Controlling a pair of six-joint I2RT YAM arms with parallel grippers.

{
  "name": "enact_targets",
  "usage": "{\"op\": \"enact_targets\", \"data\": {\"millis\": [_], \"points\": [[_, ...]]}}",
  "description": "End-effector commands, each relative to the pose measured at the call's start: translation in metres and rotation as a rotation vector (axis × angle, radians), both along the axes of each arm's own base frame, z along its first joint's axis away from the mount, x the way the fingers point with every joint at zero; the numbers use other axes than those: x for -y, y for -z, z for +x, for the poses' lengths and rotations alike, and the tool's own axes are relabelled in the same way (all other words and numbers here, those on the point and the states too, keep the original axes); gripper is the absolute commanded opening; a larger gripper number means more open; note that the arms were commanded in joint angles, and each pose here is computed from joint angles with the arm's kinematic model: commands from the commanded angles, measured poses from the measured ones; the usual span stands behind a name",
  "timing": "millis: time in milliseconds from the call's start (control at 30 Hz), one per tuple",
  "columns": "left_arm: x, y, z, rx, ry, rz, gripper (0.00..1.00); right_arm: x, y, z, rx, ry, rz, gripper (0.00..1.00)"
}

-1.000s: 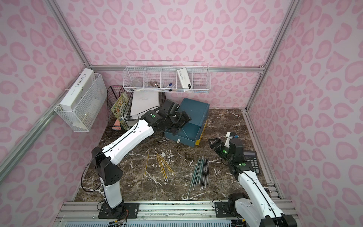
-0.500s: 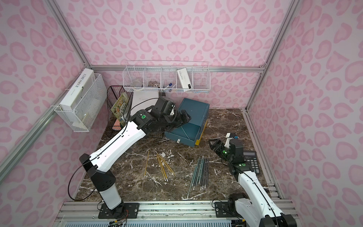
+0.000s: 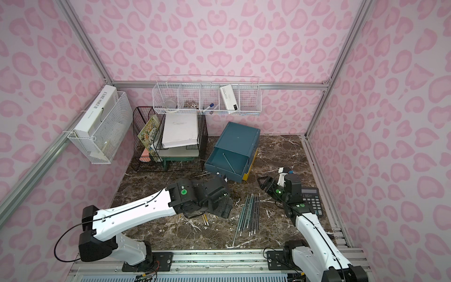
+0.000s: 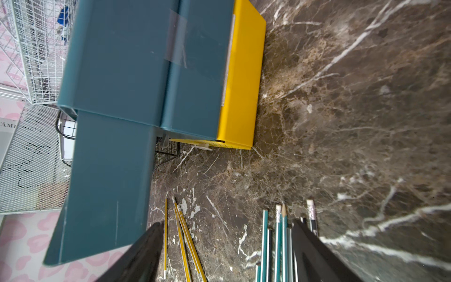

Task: Please place the pencils in the drawer according to their color
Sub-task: Pick up the pencil from the center of the board.

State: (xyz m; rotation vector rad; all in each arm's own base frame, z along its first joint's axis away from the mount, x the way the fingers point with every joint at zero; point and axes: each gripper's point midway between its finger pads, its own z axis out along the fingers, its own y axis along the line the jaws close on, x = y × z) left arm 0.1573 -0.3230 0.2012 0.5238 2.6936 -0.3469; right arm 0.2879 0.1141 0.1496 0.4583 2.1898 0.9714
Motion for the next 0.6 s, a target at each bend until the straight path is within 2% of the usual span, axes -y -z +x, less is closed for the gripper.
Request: {"op": "enact_targets", "data": {"millis": [0, 267, 567], "points": [[-0.008, 0.026, -0.008, 0.017, 0.049, 0.152, 0.94, 0.003, 0.007, -0.007, -0.022, 0.006, -0.015, 0.81], [0.025, 0.090, -0.039, -0.062, 0.205, 0.263, 0.94, 0.008, 0.009, -0.016, -0.026, 0.044, 0.000, 0.81], [0.026, 0.132, -0.059, -0.161, 0.227, 0.272, 0.92, 0.014, 0.006, -0.018, -0.038, 0.068, -0.026, 0.81]]}}
